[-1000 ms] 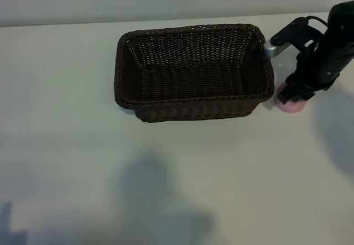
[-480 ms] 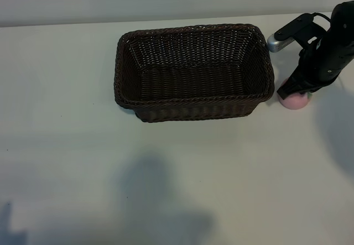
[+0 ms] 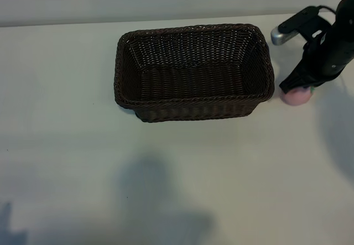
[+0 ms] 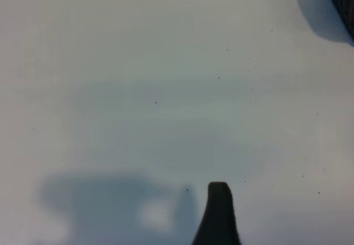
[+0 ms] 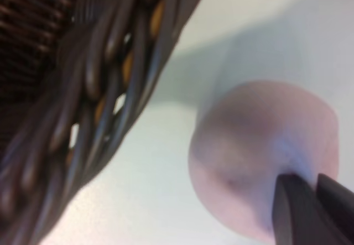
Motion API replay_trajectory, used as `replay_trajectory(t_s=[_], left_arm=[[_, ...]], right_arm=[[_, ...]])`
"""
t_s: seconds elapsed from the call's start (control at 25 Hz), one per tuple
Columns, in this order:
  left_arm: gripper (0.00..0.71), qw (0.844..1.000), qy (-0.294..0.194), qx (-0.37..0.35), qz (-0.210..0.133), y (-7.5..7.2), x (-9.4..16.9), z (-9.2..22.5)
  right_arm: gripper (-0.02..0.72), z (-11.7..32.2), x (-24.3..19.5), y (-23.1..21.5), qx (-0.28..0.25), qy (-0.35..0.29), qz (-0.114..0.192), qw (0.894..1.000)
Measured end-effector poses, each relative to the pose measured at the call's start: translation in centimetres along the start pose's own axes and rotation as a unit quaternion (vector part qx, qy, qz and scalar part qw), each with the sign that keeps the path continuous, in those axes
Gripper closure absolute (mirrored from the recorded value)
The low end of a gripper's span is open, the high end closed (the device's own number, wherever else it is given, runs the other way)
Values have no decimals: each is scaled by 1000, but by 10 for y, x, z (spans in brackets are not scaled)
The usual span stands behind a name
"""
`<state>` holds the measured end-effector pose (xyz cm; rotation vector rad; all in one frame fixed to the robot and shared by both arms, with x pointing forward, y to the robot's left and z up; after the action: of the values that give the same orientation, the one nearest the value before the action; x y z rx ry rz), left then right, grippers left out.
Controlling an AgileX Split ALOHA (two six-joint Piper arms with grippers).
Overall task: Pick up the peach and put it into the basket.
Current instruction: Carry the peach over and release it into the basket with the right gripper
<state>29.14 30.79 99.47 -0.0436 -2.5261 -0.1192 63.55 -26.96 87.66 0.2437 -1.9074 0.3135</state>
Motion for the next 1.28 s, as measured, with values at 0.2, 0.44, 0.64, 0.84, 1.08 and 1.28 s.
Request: replay_trajectory(t_s=[0.2,0.44,0.64,0.84,1.08,1.28], left_arm=[[114,1000,0,0,0,0,0,0],[114,1000,0,0,0,0,0,0],[115,1000,0,0,0,0,0,0],[115,1000,0,0,0,0,0,0],[116,1000,0,0,0,0,0,0],[116,1000,0,0,0,0,0,0]], right_arm=[[663,-8,24,-3,-3,-28,8,1000],[663,-18,62,-6,-4,-73,21,997],[663,-29,100,-6,-10,-105,22,994],[663,-51,130,13,8,-122,5,993],[663,-79,157,71,52,-161,-44,985],[663,-93,144,108,81,-155,-74,982]])
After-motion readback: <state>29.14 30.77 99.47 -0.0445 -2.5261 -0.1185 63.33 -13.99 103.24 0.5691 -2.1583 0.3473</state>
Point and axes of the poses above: a point on each arm's last joint axis where the gripper is mounted, x pointing back along that axis away from the gripper, y along the wrist's bending axis when the last joint is at zero, z = x × y, the point moved 8 cm from there along -x, pointing out along that axis toward the gripper, and after that the axes turned 3 degrees about -x, right-handed, at the moved point
